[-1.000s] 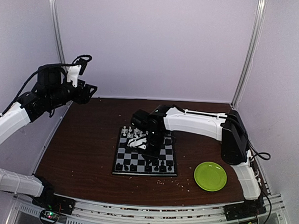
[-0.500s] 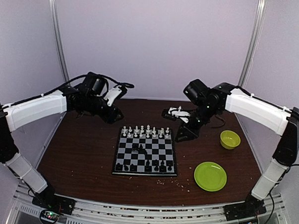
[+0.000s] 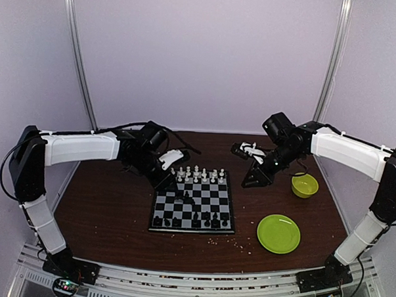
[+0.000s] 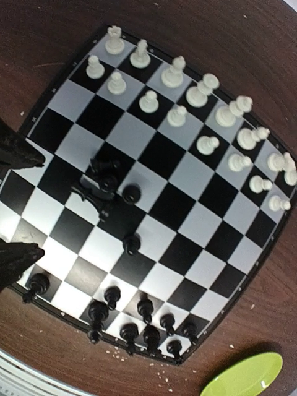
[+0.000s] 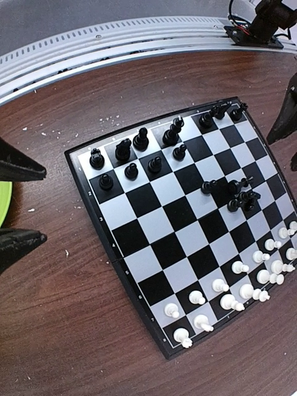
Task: Set up the chess pieces on the board
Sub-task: Pick up the pawn from the chessboard.
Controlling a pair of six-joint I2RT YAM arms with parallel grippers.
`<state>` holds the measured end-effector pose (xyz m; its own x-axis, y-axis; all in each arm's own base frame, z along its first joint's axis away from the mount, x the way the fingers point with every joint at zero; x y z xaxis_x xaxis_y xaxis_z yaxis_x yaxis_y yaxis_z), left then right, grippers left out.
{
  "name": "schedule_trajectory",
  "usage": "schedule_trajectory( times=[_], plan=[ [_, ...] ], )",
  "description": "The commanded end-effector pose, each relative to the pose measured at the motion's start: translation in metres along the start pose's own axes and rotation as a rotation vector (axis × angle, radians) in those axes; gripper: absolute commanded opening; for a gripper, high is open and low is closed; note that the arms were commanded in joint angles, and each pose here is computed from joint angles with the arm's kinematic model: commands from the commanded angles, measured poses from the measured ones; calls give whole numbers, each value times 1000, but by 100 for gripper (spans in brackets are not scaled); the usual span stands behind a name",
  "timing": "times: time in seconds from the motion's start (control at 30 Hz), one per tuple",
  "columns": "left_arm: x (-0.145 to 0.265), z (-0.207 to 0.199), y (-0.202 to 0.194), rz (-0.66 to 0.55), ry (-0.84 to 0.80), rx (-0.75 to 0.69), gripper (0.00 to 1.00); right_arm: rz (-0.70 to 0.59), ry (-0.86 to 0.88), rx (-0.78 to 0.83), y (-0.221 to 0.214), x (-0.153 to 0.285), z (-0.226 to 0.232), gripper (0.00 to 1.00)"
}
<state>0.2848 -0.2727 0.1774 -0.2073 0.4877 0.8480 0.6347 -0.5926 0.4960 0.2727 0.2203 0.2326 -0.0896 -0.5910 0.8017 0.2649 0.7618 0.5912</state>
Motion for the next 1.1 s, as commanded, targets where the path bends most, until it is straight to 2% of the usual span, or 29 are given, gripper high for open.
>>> schedule_trajectory(
  times=[0.0, 0.07, 0.2, 0.5, 0.8, 1.07],
  plan=[
    [-16, -4, 22, -80, -47, -28, 39, -26, -2, 21, 3, 0, -1, 27],
    [-25, 4, 30, -52, 37, 5, 37, -19, -8, 14, 2, -1, -2, 27],
    [-33, 7, 36, -30, 60, 13, 35, -16, -12, 11, 1, -1, -2, 27],
    [-57, 9, 25, 47, 20, 5, 29, -7, -11, 5, 0, -4, -4, 27],
    [-67, 12, 22, 69, 62, -1, 27, 0, -1, 2, -1, -6, -5, 27],
    [-70, 12, 25, 68, 64, -9, 17, 5, 1, 0, -1, -7, -5, 26]
  ],
)
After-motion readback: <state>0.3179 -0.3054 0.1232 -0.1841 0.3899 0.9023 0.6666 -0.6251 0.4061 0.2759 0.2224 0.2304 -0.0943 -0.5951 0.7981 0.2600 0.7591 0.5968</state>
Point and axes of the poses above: each gripper's point midway between its finger pads, its own x axis back along the fingers, its own z axis along the line the jaws close on, y = z × x, the point moved 8 cm from there along x, back along the fingers, and after that the axes turned 9 degrees about x, right-handed, at the moved point
